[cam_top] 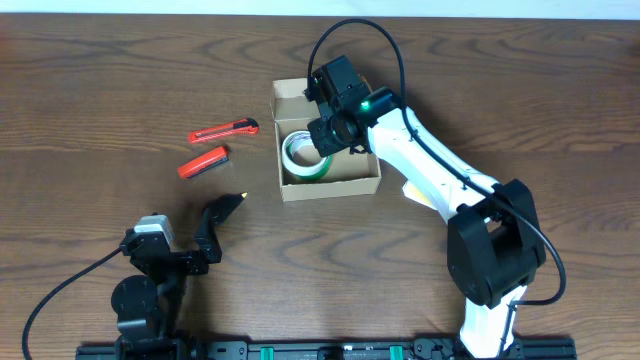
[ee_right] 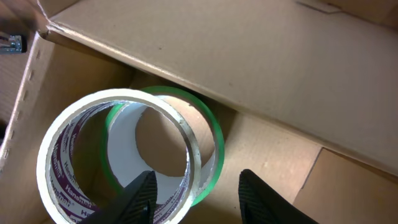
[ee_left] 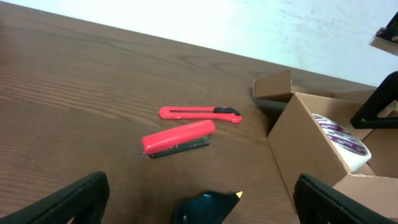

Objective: Pack container
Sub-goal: 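Lower the clear tape into the box beside the green tape and release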

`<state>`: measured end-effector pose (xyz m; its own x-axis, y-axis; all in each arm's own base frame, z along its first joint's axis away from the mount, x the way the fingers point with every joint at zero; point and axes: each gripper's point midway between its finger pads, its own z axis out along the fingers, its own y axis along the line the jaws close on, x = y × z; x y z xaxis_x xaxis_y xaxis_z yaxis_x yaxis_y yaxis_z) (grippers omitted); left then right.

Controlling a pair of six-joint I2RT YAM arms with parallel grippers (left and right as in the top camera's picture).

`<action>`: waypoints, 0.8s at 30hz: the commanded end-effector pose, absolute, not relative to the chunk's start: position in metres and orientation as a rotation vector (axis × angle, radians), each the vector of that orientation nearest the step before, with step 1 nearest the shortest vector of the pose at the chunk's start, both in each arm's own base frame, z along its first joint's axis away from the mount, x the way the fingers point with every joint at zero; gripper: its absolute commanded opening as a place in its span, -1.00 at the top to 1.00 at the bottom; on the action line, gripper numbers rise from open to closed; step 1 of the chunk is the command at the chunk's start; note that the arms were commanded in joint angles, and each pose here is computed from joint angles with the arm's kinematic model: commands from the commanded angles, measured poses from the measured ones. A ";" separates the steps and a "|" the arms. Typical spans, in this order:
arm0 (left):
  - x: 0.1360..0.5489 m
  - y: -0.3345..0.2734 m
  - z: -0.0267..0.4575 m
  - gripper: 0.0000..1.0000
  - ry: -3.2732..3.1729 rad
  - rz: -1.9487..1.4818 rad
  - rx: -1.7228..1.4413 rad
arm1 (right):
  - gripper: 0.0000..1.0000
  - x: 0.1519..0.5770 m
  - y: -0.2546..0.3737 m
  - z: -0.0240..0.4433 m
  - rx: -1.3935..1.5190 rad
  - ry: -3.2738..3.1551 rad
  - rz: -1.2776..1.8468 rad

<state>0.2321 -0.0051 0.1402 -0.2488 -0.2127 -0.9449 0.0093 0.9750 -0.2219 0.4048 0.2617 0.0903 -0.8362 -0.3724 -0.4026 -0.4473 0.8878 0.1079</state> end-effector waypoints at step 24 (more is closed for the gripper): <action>0.232 -0.003 0.129 -0.91 1.835 -0.190 -0.146 | 0.74 0.393 0.269 0.048 -0.663 2.766 0.266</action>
<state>0.2321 -0.0051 0.1402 -0.2488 -0.2127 -0.9449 0.0093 0.9750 -0.2219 0.3977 0.2661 0.0589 -0.8544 -0.3963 -0.3361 -0.4549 0.8830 0.1152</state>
